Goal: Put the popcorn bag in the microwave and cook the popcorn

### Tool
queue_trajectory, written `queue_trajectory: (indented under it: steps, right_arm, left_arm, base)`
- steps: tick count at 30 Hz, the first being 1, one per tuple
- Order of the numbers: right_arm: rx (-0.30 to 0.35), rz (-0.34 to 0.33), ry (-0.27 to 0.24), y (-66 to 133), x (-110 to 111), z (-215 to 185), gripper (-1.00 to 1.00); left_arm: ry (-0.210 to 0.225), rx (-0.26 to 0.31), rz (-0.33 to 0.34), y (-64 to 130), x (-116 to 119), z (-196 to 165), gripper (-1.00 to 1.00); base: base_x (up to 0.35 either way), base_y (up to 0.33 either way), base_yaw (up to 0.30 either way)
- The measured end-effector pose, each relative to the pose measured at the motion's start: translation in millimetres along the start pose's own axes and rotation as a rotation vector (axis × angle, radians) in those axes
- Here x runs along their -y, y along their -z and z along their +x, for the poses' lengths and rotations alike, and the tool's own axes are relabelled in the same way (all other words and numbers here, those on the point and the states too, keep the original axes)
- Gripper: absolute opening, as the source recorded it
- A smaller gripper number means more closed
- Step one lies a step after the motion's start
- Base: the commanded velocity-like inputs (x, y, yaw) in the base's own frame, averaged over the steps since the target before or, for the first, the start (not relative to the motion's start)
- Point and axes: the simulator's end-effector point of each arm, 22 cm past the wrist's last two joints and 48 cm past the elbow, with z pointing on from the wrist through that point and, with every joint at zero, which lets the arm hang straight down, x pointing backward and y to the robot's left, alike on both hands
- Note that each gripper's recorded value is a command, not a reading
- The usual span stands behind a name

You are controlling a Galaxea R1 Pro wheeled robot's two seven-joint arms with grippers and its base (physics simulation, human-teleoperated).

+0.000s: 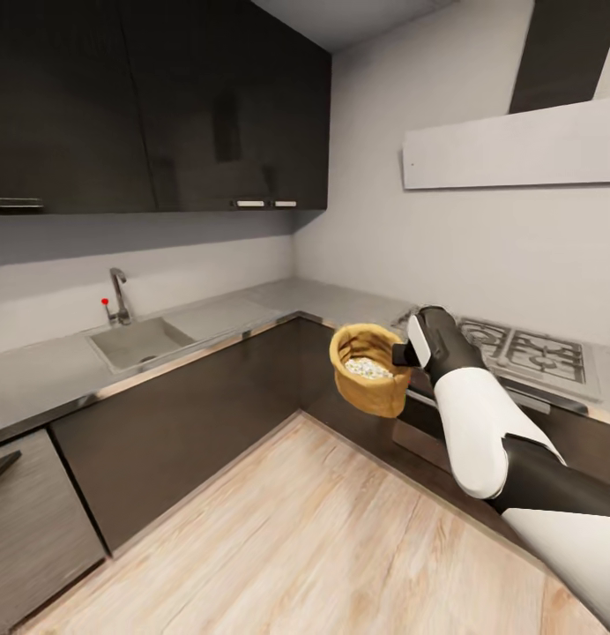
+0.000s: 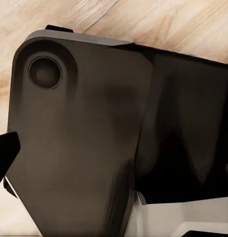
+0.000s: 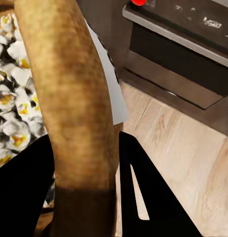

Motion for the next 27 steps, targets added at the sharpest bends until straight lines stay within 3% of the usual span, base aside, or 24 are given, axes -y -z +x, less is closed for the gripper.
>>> queue_trajectory:
  steps: [9, 14, 23, 27]
  right_arm:
    - [-0.027, -0.005, 0.011, -5.6, -4.5, 9.9, -1.00]
    - [-0.075, -0.016, 0.027, -15.9, -9.4, 27.9, -1.00]
    - [-0.063, -0.015, 0.021, -13.7, -6.9, 23.2, -1.00]
    - [-0.033, -0.027, -0.008, -6.9, -5.2, 11.3, -1.00]
  left_arm:
    - [0.000, 0.002, 0.000, 0.0, 0.2, -0.7, 1.00]
    - [0.000, 0.000, 0.001, 0.0, 0.5, -0.1, 1.00]
    - [0.000, 0.000, 0.001, 0.0, 0.5, 0.1, 1.00]
    - [0.000, 0.000, 0.001, 0.0, 1.1, 0.2, 1.00]
  base:
    - [-0.345, 0.000, 0.000]
    - [-0.345, 0.000, 0.000]
    - [-0.345, 0.000, 0.000]
    - [-0.340, 0.000, 0.000]
